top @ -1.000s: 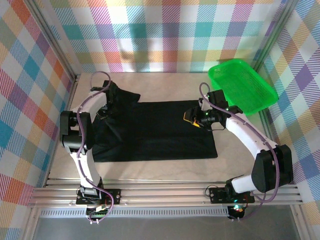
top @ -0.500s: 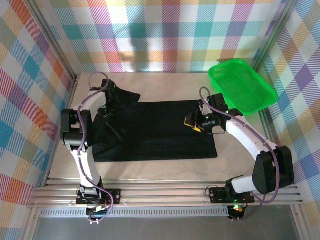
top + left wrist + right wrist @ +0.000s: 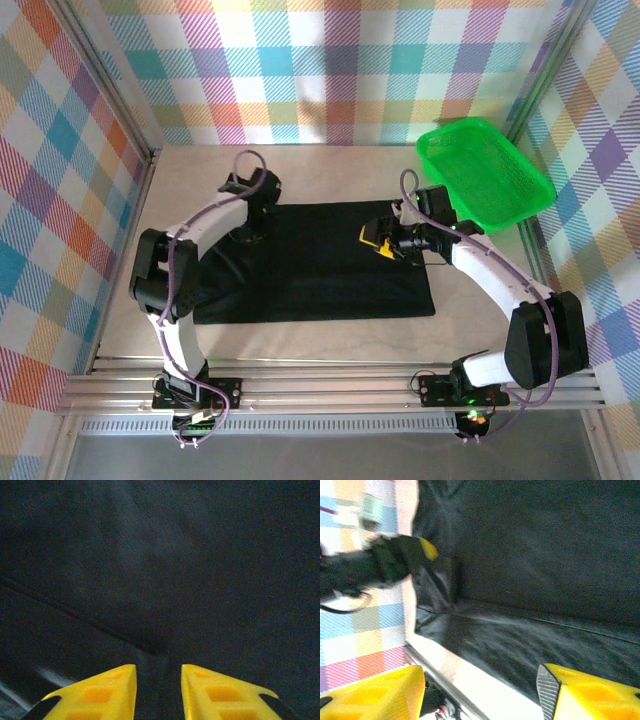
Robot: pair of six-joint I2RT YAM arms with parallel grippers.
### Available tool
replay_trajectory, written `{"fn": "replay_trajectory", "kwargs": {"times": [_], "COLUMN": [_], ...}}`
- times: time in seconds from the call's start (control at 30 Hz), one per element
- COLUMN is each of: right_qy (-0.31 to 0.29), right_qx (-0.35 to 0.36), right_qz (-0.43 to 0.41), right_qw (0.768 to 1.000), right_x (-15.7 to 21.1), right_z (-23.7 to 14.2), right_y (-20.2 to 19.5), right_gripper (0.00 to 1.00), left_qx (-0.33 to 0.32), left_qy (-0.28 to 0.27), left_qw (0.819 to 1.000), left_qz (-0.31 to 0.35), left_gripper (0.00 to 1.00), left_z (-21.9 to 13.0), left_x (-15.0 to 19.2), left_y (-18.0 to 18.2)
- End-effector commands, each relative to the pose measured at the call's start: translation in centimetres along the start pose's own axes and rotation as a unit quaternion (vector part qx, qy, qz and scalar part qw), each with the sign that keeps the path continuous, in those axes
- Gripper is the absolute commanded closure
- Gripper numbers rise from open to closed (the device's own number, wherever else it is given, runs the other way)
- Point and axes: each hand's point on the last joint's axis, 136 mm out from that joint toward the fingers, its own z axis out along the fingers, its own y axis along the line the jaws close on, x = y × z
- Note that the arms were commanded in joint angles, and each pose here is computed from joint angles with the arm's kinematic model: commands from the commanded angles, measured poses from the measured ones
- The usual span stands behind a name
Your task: Fold and stack the t-shirts
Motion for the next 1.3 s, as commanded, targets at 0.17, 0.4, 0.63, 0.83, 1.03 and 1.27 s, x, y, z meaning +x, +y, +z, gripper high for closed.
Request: {"fn": "replay_trajectory", "kwargs": {"times": [0.17,0.4,0.63,0.83,1.03,1.27], "right_qy": [-0.005,-0.003,-0.004,-0.001,0.002,0.007], "right_qx": [-0.057,-0.046,-0.041,-0.042,-0.038,-0.033], "right_qz": [-0.019,-0.014,-0.011,-0.009,-0.007,-0.006], "right_qw": [0.998,0.999,0.999,0.999,0.999,0.999], "right_x": [-1.2,-0.8,-1.0,-1.1,-1.0,-0.6], "right_z": [-0.3,-0.4,-0.1,0.1,0.2,0.2], "right_y": [3.3,2.7,2.4,2.3,2.0,1.7], "right_gripper": [0.38,0.38,0.39,0.39,0.40,0.40], "left_qx": [-0.108,-0.130,-0.124,-0.093,-0.075,-0.070], "left_qy": [0.009,0.012,-0.020,-0.053,-0.055,-0.040], "left_qw": [0.989,0.983,0.984,0.987,0.988,0.987], "left_qz": [0.102,0.126,0.124,0.118,0.123,0.136], "left_gripper": [0.57,0.66,1.00,1.00,1.00,1.00], "left_z": [2.6,3.6,2.5,0.8,1.0,1.9], "left_x": [1.4,1.9,1.4,0.8,1.1,2.2], "left_y": [0.8,0.8,0.3,-1.2,-2.6,-3.1]}}
